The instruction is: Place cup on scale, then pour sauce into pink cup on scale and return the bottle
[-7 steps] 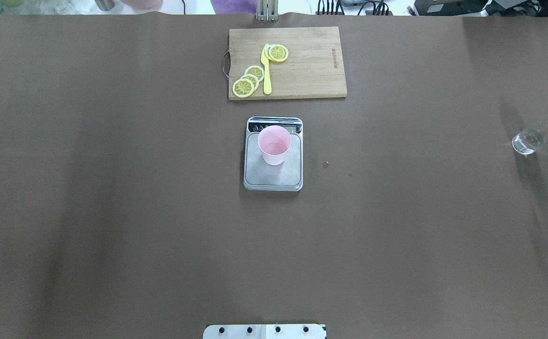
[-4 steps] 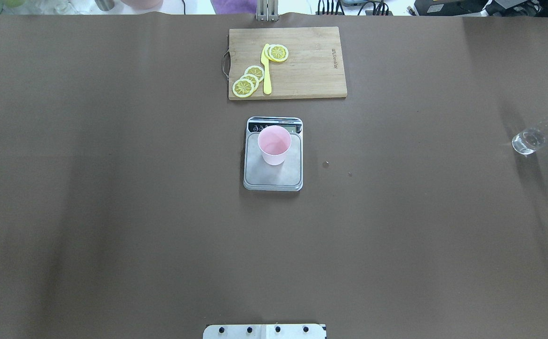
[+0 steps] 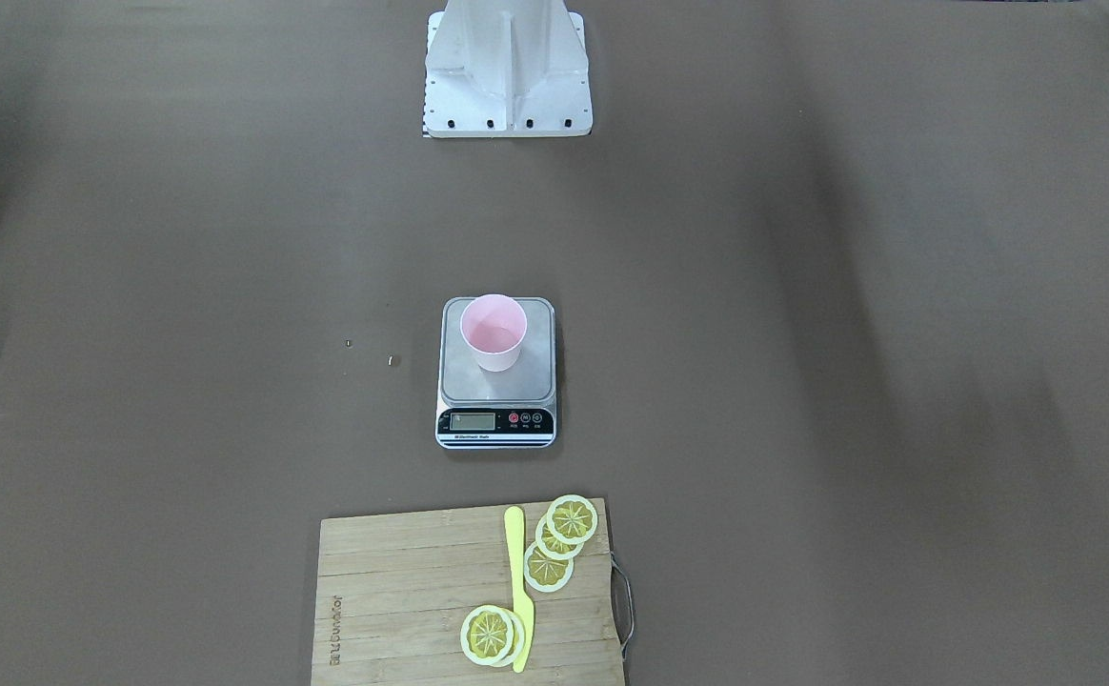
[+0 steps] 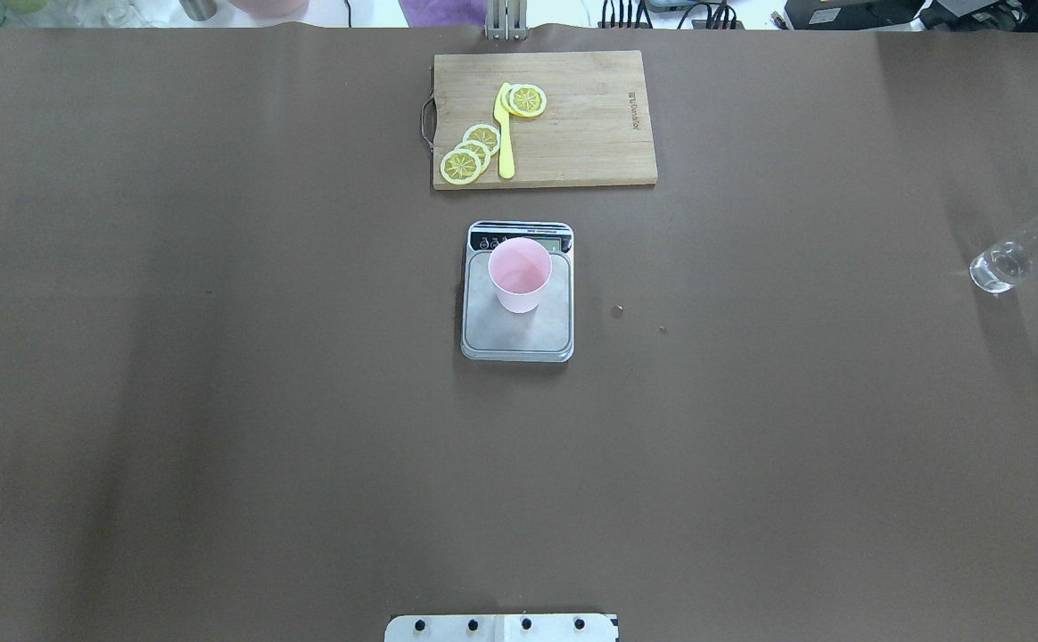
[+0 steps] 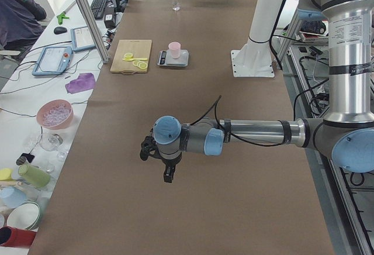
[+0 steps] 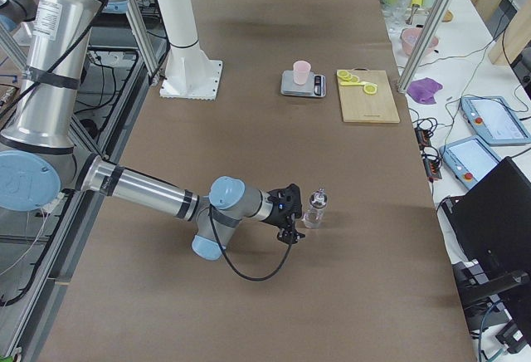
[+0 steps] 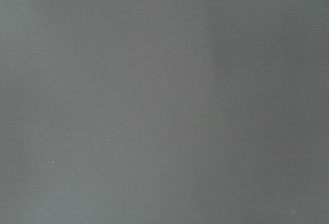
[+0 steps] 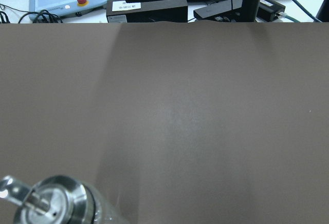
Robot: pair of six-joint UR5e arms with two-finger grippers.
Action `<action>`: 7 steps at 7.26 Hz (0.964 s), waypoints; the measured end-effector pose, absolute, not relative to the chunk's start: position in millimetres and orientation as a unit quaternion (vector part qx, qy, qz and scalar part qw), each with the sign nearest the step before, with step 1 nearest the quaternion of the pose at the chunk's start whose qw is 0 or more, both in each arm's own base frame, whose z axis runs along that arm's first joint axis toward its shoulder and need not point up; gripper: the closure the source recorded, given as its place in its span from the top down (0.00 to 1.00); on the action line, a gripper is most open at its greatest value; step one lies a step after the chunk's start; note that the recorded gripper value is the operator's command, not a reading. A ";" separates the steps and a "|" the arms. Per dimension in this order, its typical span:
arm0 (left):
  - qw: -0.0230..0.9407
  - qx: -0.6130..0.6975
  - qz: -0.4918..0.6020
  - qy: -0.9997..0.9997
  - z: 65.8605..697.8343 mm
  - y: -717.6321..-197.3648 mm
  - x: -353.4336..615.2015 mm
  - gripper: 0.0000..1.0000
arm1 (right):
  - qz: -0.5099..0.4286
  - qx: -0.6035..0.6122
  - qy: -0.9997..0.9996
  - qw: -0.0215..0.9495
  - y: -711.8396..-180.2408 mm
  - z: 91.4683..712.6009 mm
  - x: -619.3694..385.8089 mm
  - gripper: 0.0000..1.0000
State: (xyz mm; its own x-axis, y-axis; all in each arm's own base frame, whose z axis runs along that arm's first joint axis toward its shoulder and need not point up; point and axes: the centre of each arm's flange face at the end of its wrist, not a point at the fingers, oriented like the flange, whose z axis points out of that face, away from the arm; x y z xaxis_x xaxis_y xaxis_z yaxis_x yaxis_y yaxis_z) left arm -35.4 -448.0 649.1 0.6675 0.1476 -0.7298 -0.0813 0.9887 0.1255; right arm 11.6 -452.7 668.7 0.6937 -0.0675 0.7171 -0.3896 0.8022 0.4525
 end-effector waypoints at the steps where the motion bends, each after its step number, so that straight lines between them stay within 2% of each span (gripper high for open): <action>1: 0.912 0.041 0.063 0.403 648.7 -448.1 -35.4 0.98 | 0.078 0.272 -0.372 0.884 -478.3 662.4 24.1 1.00; 5: 0.912 0.042 0.063 0.403 649.2 -450.0 -35.4 0.98 | 0.031 0.129 -0.403 0.906 -545.2 632.6 67.8 1.00; 7: 0.913 0.039 0.062 0.402 652.0 -449.7 -35.4 0.98 | 0.015 0.060 -0.402 0.914 -561.8 619.4 77.0 1.00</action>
